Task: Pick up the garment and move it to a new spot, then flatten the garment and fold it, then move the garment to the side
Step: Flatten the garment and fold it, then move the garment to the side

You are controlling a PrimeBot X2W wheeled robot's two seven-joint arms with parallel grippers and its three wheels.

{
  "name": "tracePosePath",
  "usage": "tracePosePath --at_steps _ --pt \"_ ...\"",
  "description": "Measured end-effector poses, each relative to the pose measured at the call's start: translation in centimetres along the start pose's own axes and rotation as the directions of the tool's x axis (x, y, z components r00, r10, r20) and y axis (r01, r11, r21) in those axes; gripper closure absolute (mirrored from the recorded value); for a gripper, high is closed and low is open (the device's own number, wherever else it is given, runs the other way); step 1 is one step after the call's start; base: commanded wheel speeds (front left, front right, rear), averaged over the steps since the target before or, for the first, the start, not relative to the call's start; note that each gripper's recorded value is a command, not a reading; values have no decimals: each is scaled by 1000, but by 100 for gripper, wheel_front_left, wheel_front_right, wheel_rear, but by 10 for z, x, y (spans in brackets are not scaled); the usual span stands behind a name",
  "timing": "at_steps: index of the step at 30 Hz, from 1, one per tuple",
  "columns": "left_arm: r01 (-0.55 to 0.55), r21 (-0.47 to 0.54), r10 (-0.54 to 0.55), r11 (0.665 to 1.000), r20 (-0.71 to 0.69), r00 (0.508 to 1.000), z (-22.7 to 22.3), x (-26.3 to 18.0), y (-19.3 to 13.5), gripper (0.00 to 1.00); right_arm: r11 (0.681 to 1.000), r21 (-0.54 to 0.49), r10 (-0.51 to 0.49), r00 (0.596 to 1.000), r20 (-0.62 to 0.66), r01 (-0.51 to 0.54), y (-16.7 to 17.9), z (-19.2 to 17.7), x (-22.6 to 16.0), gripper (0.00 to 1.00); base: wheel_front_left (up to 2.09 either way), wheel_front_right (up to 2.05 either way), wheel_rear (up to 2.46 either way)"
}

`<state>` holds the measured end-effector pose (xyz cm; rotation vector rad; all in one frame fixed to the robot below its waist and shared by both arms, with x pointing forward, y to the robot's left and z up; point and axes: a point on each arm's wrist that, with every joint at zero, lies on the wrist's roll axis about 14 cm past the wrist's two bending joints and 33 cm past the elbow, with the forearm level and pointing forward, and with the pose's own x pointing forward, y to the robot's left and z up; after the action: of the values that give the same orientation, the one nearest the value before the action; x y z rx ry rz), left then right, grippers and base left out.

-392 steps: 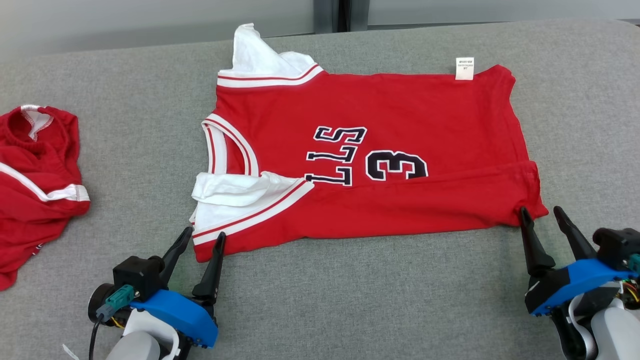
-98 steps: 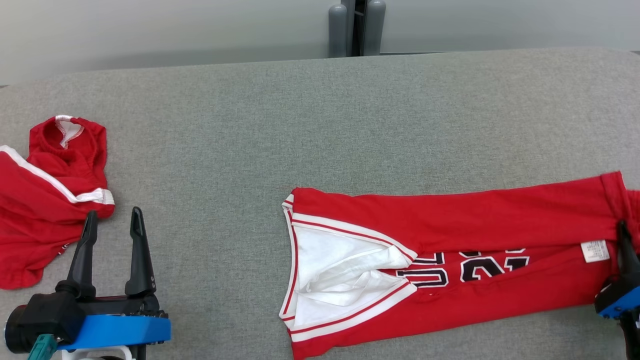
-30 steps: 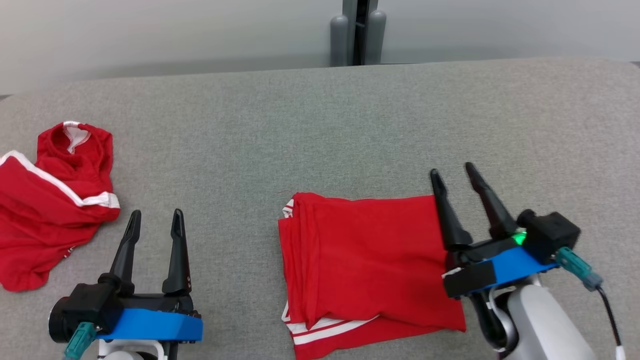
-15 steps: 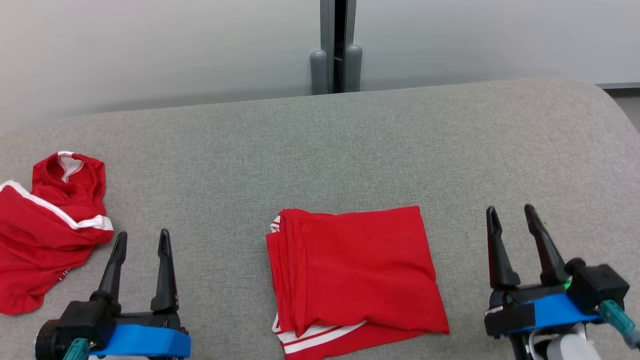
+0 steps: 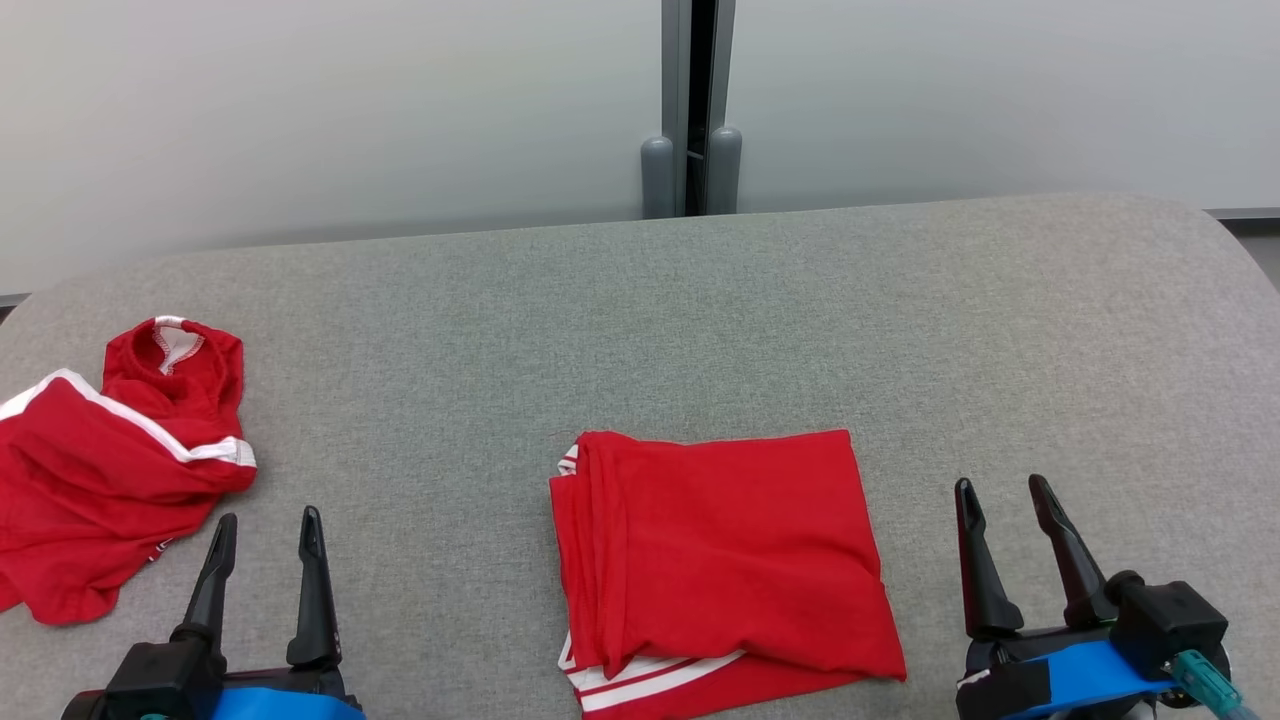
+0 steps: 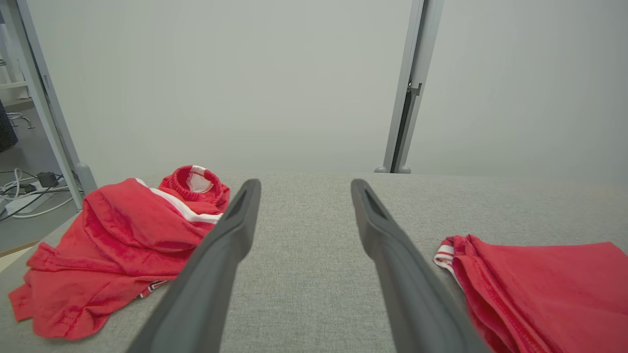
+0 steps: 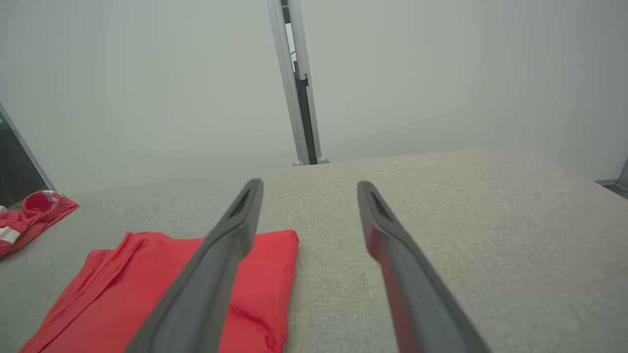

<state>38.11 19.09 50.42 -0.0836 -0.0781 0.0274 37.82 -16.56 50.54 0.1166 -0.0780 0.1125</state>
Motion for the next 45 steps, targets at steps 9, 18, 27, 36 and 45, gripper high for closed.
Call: tracePosePath --at_steps 9,18,27,36,45 --pt "-1 1 1 1000 -6 1000 -2 -1 0 0 1000 -2 14 1000 -19 -14 5 -6 1 0 0 0 0" --pt "10 -2 -10 1000 -16 1000 -7 9 -4 0 993 -31 114 992 -54 -115 31 -6 38 0 0 0 0" --pt "5 -10 -5 1000 -33 999 -13 14 -2 0 988 -33 132 944 -304 -149 38 -65 43 0 0 0 0" --pt "-16 -20 15 1000 -46 999 -18 17 3 0 991 -7 114 870 -479 -134 34 -117 22 0 0 0 0" --pt "-20 -27 19 999 -49 999 -20 20 3 0 989 20 136 827 -546 -150 42 -139 12 0 0 0 0"
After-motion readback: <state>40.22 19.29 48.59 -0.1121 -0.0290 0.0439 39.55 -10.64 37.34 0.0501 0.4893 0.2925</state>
